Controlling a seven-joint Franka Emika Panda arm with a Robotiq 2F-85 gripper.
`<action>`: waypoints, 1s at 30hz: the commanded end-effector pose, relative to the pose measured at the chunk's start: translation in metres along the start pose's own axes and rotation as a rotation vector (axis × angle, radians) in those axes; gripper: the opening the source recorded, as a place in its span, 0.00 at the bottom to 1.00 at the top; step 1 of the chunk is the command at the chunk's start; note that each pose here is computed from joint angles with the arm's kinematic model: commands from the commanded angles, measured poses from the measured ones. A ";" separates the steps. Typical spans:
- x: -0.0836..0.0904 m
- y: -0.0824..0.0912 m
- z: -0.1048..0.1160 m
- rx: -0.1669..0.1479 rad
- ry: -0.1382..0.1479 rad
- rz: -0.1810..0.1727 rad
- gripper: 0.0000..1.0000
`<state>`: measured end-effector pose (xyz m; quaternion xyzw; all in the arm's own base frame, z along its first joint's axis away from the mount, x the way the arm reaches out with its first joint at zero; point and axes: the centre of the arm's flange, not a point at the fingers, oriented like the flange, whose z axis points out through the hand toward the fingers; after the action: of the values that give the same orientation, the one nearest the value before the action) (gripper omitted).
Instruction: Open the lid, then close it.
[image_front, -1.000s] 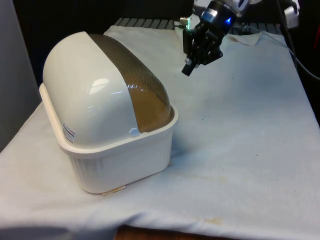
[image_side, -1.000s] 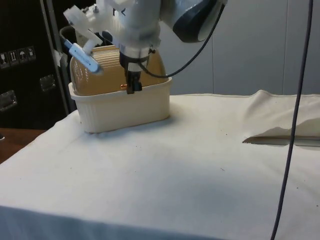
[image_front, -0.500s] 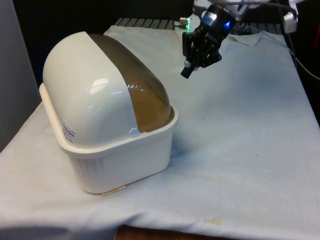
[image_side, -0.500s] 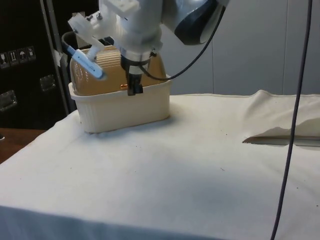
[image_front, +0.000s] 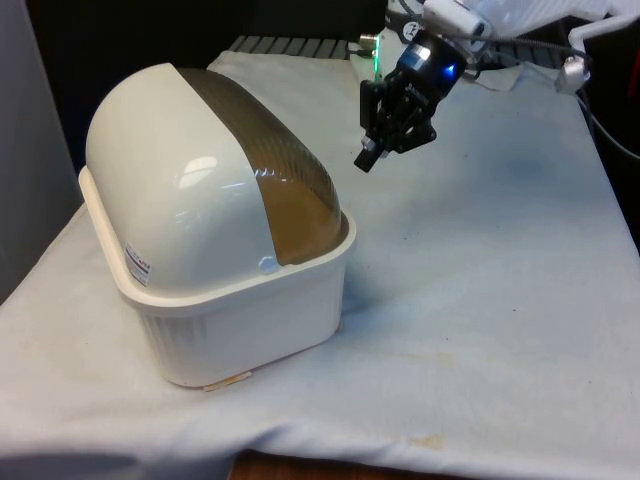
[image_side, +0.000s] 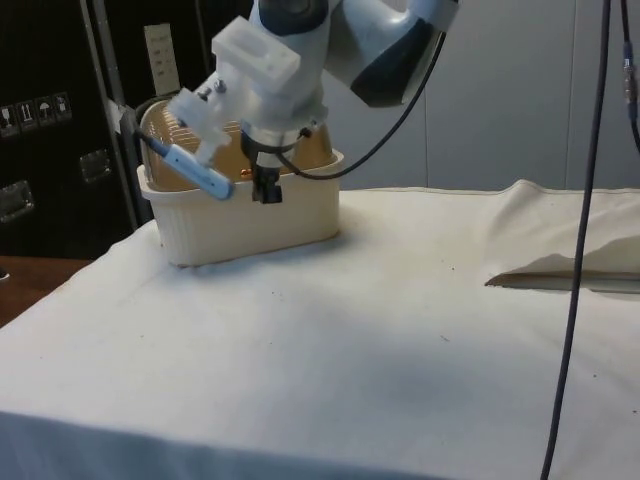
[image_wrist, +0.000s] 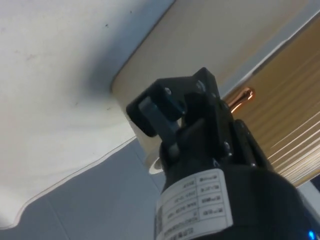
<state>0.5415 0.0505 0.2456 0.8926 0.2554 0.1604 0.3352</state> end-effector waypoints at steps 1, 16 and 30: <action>0.000 -0.001 0.001 -0.005 0.001 0.001 0.00; -0.008 -0.002 0.012 -0.066 0.014 0.010 0.00; -0.008 -0.003 0.028 -0.123 0.048 0.022 0.00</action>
<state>0.5463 0.0343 0.2197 0.8709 0.2420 0.1946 0.3810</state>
